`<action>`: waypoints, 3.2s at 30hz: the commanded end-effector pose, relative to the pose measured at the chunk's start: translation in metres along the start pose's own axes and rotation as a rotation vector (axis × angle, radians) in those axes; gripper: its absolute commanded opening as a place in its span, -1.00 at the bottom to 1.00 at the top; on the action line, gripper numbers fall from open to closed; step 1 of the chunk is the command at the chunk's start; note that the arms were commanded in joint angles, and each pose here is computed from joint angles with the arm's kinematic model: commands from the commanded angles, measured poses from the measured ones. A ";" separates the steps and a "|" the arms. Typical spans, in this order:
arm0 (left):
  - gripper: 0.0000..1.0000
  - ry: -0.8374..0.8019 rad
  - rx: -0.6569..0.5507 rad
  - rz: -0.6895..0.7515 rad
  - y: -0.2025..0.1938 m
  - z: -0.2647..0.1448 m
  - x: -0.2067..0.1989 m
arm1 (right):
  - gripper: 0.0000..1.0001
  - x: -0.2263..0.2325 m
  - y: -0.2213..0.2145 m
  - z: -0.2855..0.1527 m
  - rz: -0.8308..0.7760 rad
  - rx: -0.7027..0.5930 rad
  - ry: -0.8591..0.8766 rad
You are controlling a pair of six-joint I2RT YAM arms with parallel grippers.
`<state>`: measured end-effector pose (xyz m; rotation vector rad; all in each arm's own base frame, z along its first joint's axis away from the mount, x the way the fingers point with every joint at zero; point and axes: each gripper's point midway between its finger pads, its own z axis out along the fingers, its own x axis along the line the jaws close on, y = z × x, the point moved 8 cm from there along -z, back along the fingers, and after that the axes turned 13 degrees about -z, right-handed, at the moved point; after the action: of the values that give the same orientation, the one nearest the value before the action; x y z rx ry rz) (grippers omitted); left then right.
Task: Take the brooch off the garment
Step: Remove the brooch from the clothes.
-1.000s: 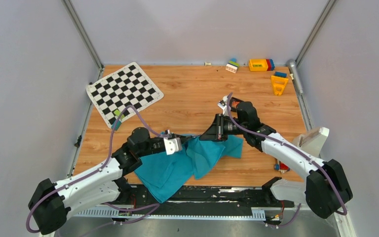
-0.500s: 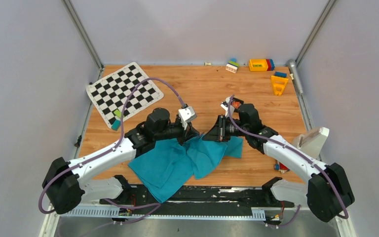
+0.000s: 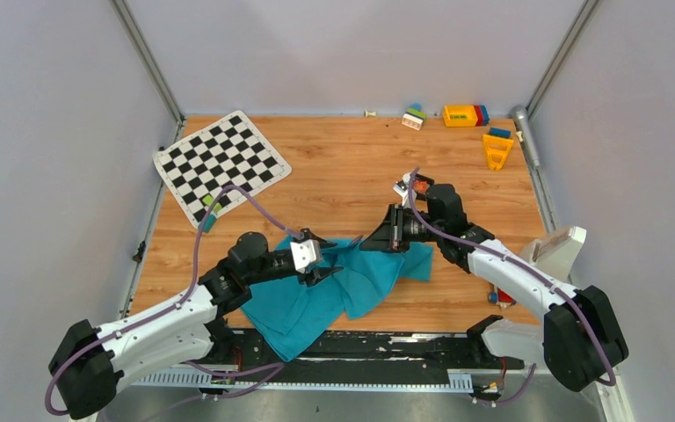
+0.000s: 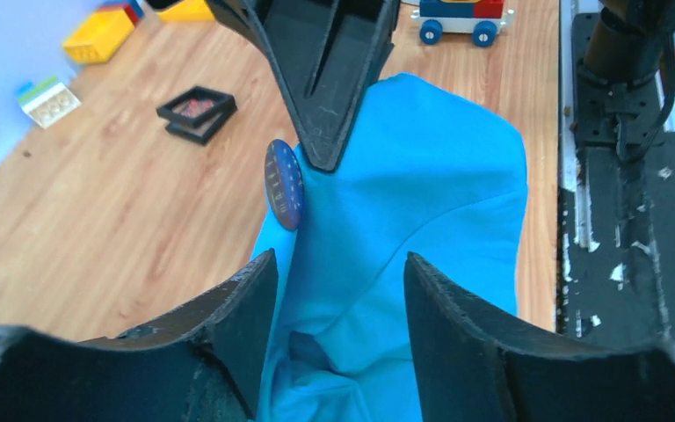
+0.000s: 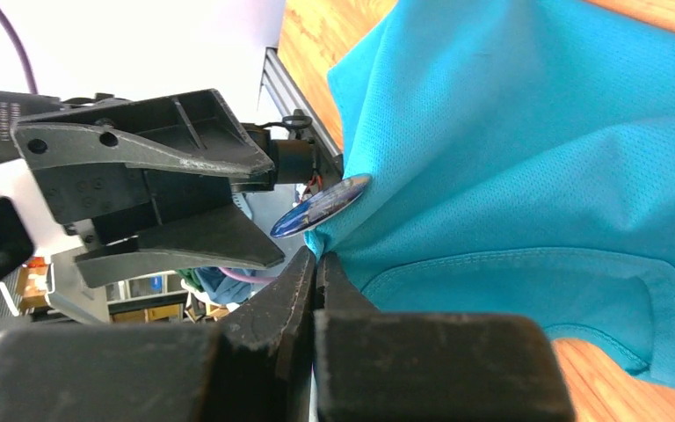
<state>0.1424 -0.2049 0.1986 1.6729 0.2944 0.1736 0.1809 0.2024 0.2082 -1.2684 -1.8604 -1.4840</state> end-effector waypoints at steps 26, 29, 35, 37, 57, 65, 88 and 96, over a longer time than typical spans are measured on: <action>0.05 -0.026 -0.133 0.265 0.031 0.031 0.015 | -1.00 0.012 0.003 -0.003 -0.003 -0.003 0.102; -0.06 -0.022 -0.134 0.257 0.032 0.032 0.015 | -1.00 0.010 0.002 -0.002 -0.001 0.000 0.101; -0.64 -0.007 -0.108 0.232 0.032 0.033 0.017 | -1.00 0.010 0.002 -0.002 -0.003 0.001 0.101; -1.00 0.000 -0.079 0.209 0.034 0.034 0.018 | -1.00 0.009 0.001 -0.002 -0.007 -0.001 0.093; -1.00 0.201 0.397 -0.487 0.053 0.036 0.016 | -0.35 -0.008 0.011 0.000 -0.163 -0.037 -0.088; -1.00 0.388 0.654 -0.544 0.065 0.021 0.023 | 0.26 0.002 0.011 -0.008 -0.287 -0.174 -0.028; -1.00 -0.041 0.371 -0.976 0.073 0.042 0.033 | 0.12 0.012 -0.003 0.006 -0.162 -0.420 0.041; -1.00 -0.046 0.342 -0.976 0.074 0.043 0.035 | -0.21 0.010 -0.006 0.011 -0.168 -0.388 0.041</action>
<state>0.1930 -0.2410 0.2490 1.7338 1.1843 -0.6643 0.1709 0.2122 0.2029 -1.2882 -1.7622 -1.9704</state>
